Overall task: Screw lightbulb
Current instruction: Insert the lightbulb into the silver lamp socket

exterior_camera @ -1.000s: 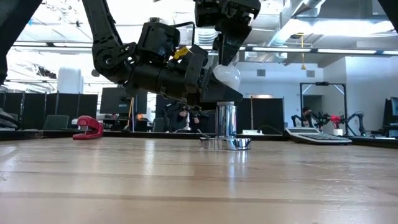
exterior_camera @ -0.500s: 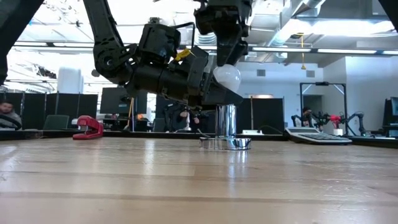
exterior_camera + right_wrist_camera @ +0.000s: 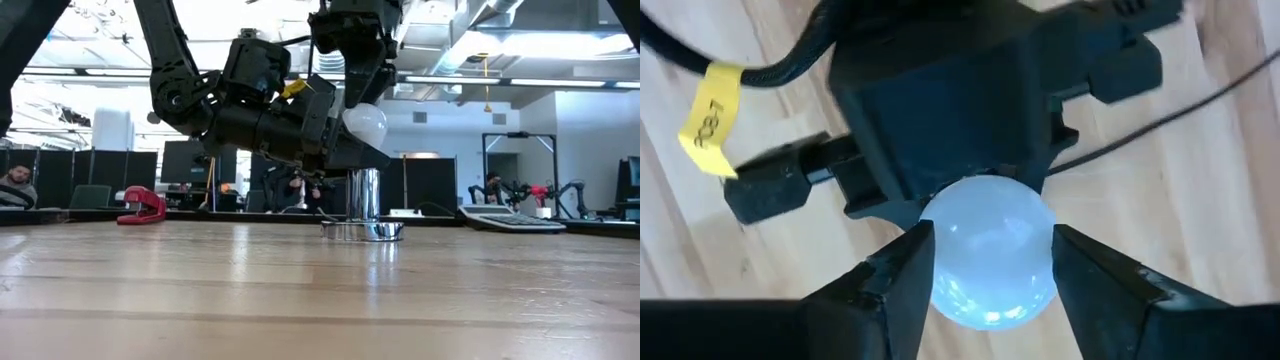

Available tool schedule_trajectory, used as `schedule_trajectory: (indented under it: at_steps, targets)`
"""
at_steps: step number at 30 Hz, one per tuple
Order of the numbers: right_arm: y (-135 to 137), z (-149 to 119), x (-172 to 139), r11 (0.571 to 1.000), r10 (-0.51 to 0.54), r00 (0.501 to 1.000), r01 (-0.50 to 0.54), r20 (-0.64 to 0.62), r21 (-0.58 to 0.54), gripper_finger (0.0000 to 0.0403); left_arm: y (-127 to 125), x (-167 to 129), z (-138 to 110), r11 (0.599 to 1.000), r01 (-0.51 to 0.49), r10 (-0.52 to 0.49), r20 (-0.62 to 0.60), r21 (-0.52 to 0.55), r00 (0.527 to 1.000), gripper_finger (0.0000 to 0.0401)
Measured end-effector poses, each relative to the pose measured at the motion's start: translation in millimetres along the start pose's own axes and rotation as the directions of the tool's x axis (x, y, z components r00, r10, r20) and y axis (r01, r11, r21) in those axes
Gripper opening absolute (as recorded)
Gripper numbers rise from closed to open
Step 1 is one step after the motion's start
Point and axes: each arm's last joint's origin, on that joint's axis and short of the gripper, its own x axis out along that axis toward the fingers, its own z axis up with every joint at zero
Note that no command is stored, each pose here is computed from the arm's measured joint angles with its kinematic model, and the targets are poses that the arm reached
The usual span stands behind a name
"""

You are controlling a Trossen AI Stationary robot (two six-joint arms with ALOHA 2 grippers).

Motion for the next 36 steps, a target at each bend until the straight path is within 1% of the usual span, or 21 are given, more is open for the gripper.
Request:
schedule_trajectory:
  at_steps: [1, 3, 5, 6, 8, 10, 14, 16, 17, 20, 23, 26, 28, 32, 36]
  targets:
    - [0.8, 0.7, -3.0, 0.999, 0.002, 1.0, -0.002, 0.008, -0.035, 0.0215, 0.0, 0.0, 0.0, 1.0, 0.0, 0.0, 0.0, -0.002, 1.0, 0.0152]
    - [3.0, 2.7, -10.0, 0.99, 0.002, 1.0, 0.001, 0.027, -0.139, 0.0227, 0.0, 0.0, 0.0, 1.0, 0.0, 0.0, 0.0, -0.005, 1.0, 0.0152]
    - [4.7, 3.5, -18.3, 0.962, -0.019, 0.999, 0.029, 0.039, -0.272, 0.0238, 0.0, 0.1, 0.1, 1.0, 0.0, 0.0, 0.001, -0.005, 1.0, 0.0152]
    - [5.0, 3.2, -22.2, 0.941, -0.046, 0.998, 0.058, 0.044, -0.334, 0.0243, 0.0, 0.1, 0.1, 1.0, 0.001, -0.001, 0.001, -0.004, 1.0, 0.0153]
    - [5.7, 0.7, -26.8, 0.886, -0.09, 0.995, 0.097, 0.036, -0.454, 0.0252, -0.1, 0.1, 0.1, 1.0, 0.001, -0.001, 0.0, -0.004, 1.0, 0.0153]
    - [6.7, -1.7, -26.6, 0.833, -0.108, 0.994, 0.1, 0.017, -0.545, 0.0259, -0.1, 0.1, -0.4, 1.0, 0.001, -0.001, -0.005, -0.004, 1.0, 0.0154]
    - [7.9, -6.6, -26.2, 0.748, -0.111, 0.993, 0.063, -0.031, -0.661, 0.0269, -0.1, 0.1, -1.0, 1.0, 0.001, -0.001, -0.011, -0.003, 1.0, 0.0154]
    - [7.7, -7.9, -26.5, 0.723, -0.102, 0.994, 0.041, -0.047, -0.69, 0.0271, -0.1, 0.1, -1.0, 1.0, 0.0, -0.001, -0.011, -0.003, 1.0, 0.0154]
    - [7.9, -8.0, -26.5, 0.719, -0.085, 0.995, 0.025, -0.053, -0.695, 0.0272, -0.1, 0.0, -0.9, 1.0, 0.001, -0.001, -0.011, -0.003, 1.0, 0.0154]
    - [5.1, -6.0, -25.9, 0.727, -0.008, 0.998, -0.035, -0.059, -0.686, 0.0272, -0.6, 0.1, -1.1, 1.0, 0.002, -0.002, -0.012, 0.009, 1.0, 0.0154]
    - [2.8, -2.4, -26.1, 0.713, 0.042, 0.998, -0.055, -0.037, -0.699, 0.0272, -1.9, 0.2, -1.3, 1.0, 0.004, -0.004, -0.013, 0.023, 1.0, 0.0154]
    - [-0.7, -0.1, -26.0, 0.719, 0.086, 0.996, -0.082, -0.029, -0.69, 0.0272, -2.5, 0.3, -1.4, 1.0, 0.005, -0.004, -0.013, 0.026, 1.0, 0.0154]
    - [-3.0, 0.5, -25.6, 0.73, 0.116, 0.993, -0.107, -0.032, -0.675, 0.0272, -2.5, 0.3, -1.4, 1.0, 0.005, -0.004, -0.013, 0.026, 1.0, 0.0154]
    - [-4.2, -3.6, -11.8, 0.729, 0.119, 0.991, -0.134, -0.069, -0.671, 0.0272, -2.5, 0.3, -1.4, 1.0, 0.005, -0.005, -0.014, 0.027, 1.0, 0.0155]
    - [-3.7, -4.2, 1.3, 0.717, 0.118, 0.991, -0.125, -0.057, -0.686, 0.0272, -2.7, 0.2, -1.6, 0.999, 0.006, -0.006, -0.014, 0.036, 1.0, 0.0155]
